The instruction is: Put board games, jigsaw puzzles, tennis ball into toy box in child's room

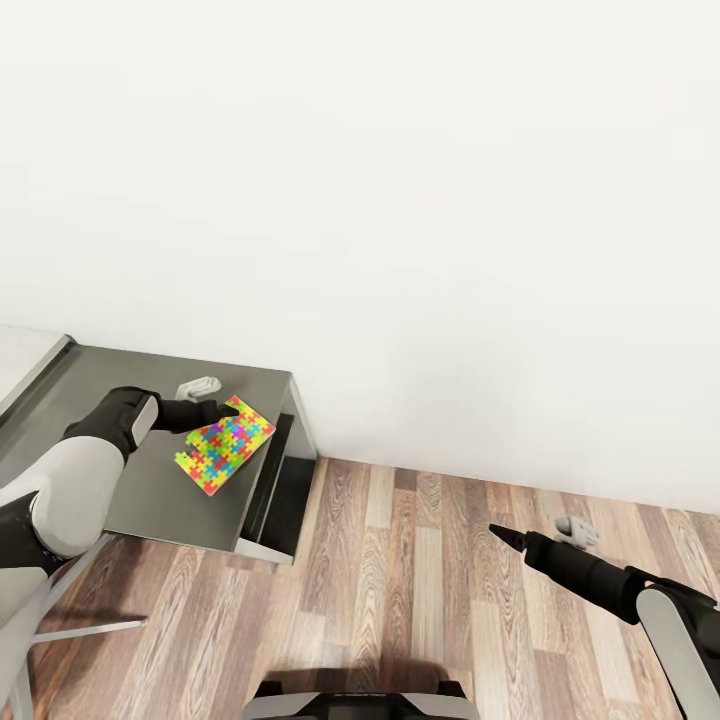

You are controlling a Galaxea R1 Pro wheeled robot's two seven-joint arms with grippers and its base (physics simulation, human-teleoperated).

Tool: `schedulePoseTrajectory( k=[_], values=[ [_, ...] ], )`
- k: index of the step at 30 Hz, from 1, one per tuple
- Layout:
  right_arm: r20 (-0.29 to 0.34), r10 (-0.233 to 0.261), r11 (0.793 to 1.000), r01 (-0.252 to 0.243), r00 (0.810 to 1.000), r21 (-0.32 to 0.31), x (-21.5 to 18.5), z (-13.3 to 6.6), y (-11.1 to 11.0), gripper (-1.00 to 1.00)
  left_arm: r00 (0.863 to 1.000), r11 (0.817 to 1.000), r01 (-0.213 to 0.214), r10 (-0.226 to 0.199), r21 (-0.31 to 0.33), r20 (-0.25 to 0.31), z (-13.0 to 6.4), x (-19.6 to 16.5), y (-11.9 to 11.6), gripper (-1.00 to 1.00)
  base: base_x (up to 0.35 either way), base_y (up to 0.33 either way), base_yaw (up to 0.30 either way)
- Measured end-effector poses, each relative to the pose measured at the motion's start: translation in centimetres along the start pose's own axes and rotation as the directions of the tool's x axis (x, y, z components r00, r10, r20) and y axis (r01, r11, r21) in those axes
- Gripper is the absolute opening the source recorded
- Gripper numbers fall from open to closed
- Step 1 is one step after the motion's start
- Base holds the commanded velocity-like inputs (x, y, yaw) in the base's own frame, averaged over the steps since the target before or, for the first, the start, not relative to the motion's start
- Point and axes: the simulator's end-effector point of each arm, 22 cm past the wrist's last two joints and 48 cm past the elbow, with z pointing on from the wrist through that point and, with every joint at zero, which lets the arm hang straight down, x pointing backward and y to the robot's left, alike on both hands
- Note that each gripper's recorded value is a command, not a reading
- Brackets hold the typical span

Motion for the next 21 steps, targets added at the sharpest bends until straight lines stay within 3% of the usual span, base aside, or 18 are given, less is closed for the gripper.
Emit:
schedulePoseTrajectory(
  k=[21],
  values=[
    [0.001, 0.008, 1.000, -0.008, 1.000, -0.008, 0.06, 0.08, 0.25, 1.00, 1.000, 1.000, 0.004, -0.004, 0.000, 0.001, -0.05, 0.00, 0.15, 1.00, 0.000, -0.048, 0.000]
  ],
)
